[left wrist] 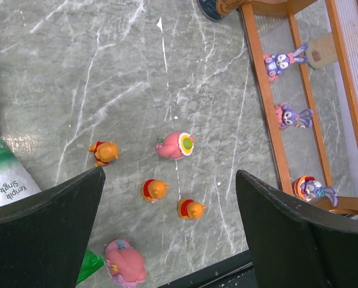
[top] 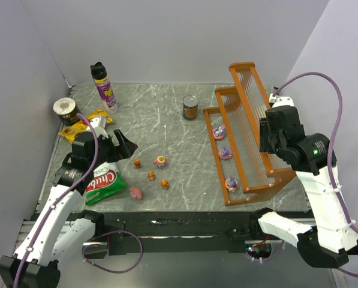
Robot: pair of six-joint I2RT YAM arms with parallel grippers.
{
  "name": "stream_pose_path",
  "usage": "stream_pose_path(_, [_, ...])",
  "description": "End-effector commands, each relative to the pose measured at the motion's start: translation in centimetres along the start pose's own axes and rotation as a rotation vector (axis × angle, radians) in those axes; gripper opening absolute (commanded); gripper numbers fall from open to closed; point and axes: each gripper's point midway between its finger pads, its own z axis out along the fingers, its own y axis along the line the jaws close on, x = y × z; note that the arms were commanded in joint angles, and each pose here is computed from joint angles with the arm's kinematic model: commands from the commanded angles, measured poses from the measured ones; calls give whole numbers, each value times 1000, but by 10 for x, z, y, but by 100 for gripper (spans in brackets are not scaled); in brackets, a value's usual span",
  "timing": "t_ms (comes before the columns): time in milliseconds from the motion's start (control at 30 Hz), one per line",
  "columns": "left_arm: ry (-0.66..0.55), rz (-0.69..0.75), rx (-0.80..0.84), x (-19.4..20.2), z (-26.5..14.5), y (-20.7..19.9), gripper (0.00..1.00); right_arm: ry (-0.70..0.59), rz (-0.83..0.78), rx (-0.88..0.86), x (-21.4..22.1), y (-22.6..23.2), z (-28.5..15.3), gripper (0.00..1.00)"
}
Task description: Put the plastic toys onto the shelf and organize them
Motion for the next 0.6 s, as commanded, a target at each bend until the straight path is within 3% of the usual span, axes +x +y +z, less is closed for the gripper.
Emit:
stream_pose_path(0, [-22,13,10,-4,1,-1,96,77,-59,5,27,-10,-8,26])
stream_pose_path(567, [-20,13,10,-5,2,-1,96,97,-64,19,34,-11,-7,36])
